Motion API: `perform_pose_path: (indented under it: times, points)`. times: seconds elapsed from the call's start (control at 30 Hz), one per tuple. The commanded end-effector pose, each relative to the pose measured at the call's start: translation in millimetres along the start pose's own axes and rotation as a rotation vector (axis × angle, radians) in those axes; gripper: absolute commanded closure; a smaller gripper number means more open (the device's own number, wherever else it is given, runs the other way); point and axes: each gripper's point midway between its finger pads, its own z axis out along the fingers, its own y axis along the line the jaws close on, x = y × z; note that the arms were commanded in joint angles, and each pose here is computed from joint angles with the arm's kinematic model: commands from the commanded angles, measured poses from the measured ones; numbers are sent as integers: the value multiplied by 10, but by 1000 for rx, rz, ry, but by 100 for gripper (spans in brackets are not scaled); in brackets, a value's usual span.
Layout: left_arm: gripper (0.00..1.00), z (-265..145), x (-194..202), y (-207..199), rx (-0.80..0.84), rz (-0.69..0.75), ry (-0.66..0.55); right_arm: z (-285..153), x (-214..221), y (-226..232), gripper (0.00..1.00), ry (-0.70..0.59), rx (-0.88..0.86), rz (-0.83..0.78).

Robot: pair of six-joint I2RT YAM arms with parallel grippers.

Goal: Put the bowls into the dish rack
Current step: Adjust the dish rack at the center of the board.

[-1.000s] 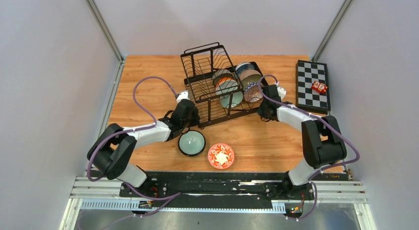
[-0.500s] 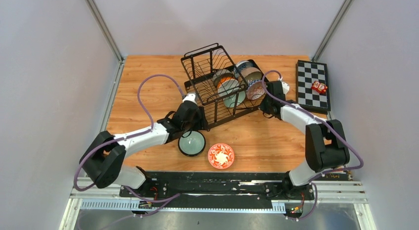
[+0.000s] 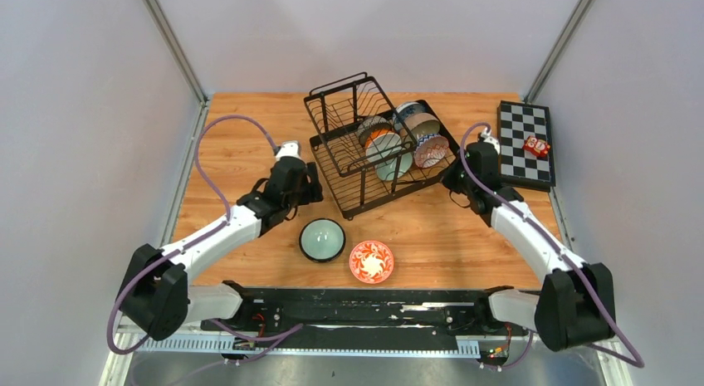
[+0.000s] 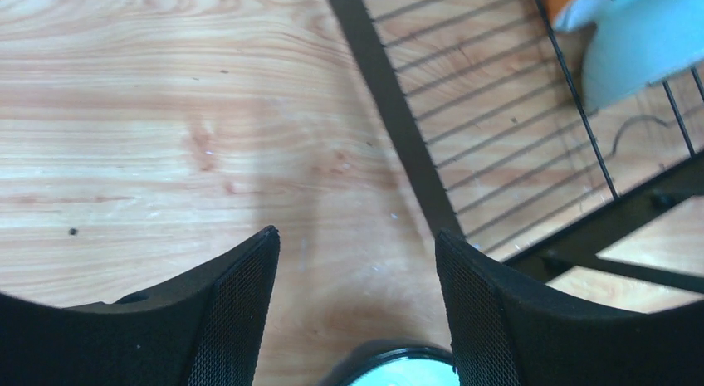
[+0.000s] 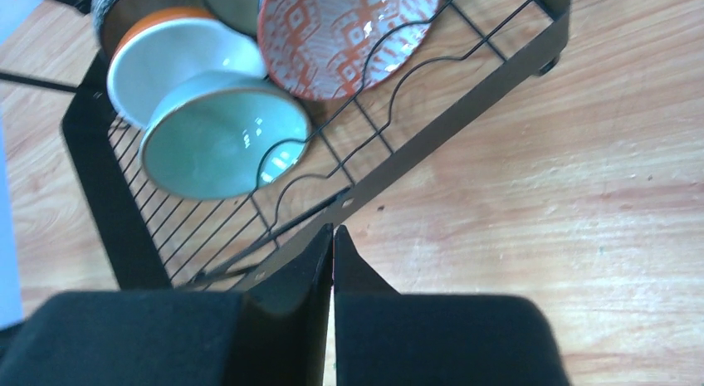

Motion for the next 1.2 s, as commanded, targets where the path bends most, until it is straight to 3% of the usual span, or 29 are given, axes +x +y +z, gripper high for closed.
perform_pose_path:
  times: [0.0,0.33,0.47,0.83,1.17]
  points:
    - [29,64,-137,230,-3,-69,-45,-227,107,124,95,19,-125,-2]
    - [25,696,-587,574,70,-305,-67,-692,304,370,80,26,-329,4]
    - [24,994,-737,573,84,-304,-52,-798,419,394,65,47,-366,-12]
    - [25,1674,-1169,552,181,-203,-25,-892,681,410,64,118,-425,-25]
    - [31,2016,-1129,388,312,-93,47,-798,749,409,64,149,-427,-43]
